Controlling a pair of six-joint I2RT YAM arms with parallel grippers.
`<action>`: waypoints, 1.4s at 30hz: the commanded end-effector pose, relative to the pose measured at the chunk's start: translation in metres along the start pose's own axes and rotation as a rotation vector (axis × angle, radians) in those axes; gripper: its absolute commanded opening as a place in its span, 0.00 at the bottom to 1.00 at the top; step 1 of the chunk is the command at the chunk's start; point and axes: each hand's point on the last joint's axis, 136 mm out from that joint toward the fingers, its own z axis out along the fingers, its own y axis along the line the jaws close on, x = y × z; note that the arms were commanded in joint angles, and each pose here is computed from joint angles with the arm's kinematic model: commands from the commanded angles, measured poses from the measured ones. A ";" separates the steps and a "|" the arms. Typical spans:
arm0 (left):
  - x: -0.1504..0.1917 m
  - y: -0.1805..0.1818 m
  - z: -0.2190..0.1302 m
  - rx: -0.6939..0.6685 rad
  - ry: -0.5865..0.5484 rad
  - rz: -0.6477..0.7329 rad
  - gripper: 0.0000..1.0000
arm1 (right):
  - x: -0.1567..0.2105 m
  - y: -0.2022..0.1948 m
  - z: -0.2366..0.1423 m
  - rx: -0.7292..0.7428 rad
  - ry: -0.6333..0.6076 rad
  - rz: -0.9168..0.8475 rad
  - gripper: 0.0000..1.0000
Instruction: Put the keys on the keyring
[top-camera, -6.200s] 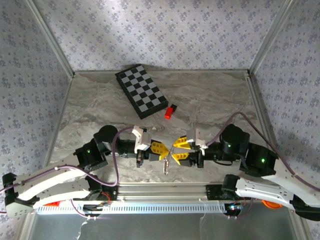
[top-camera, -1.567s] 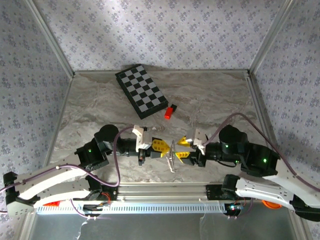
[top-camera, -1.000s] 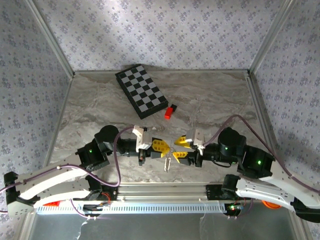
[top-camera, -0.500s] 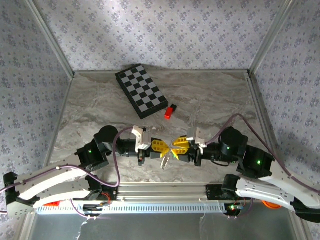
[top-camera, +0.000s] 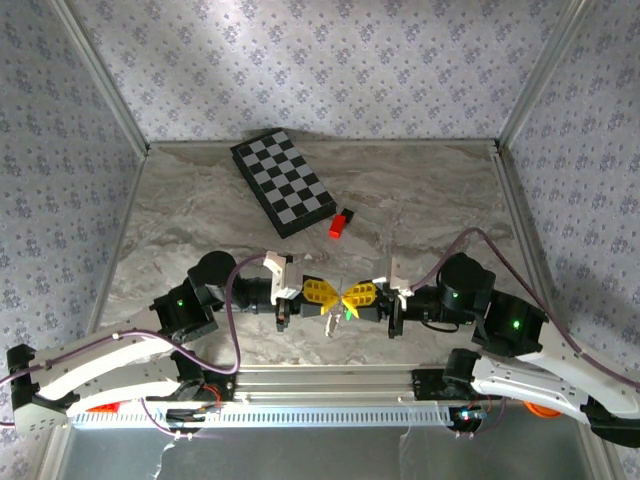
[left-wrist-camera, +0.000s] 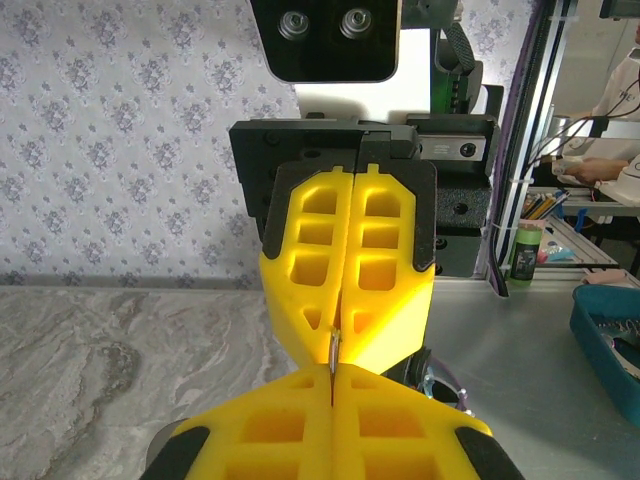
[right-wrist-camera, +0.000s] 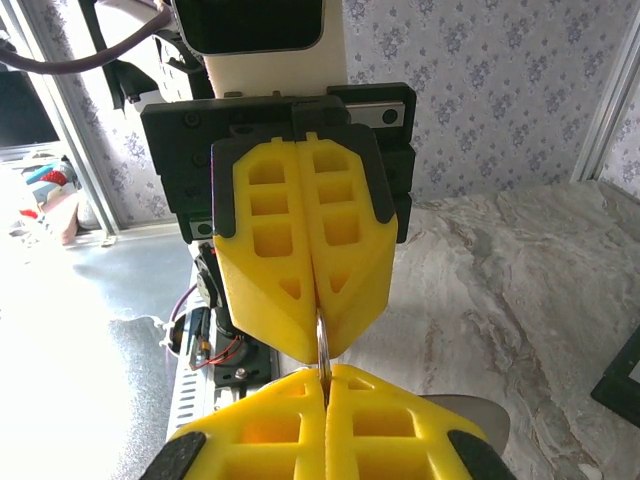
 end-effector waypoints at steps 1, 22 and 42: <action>-0.027 -0.006 -0.001 0.020 -0.084 0.032 0.00 | -0.003 0.000 0.000 -0.005 -0.011 0.002 0.00; -0.001 0.004 -0.003 -0.039 0.061 -0.002 0.27 | 0.007 -0.004 -0.009 0.023 0.207 -0.055 0.00; 0.010 0.008 0.002 -0.050 0.096 0.001 0.08 | 0.011 0.002 0.003 -0.019 0.248 -0.073 0.00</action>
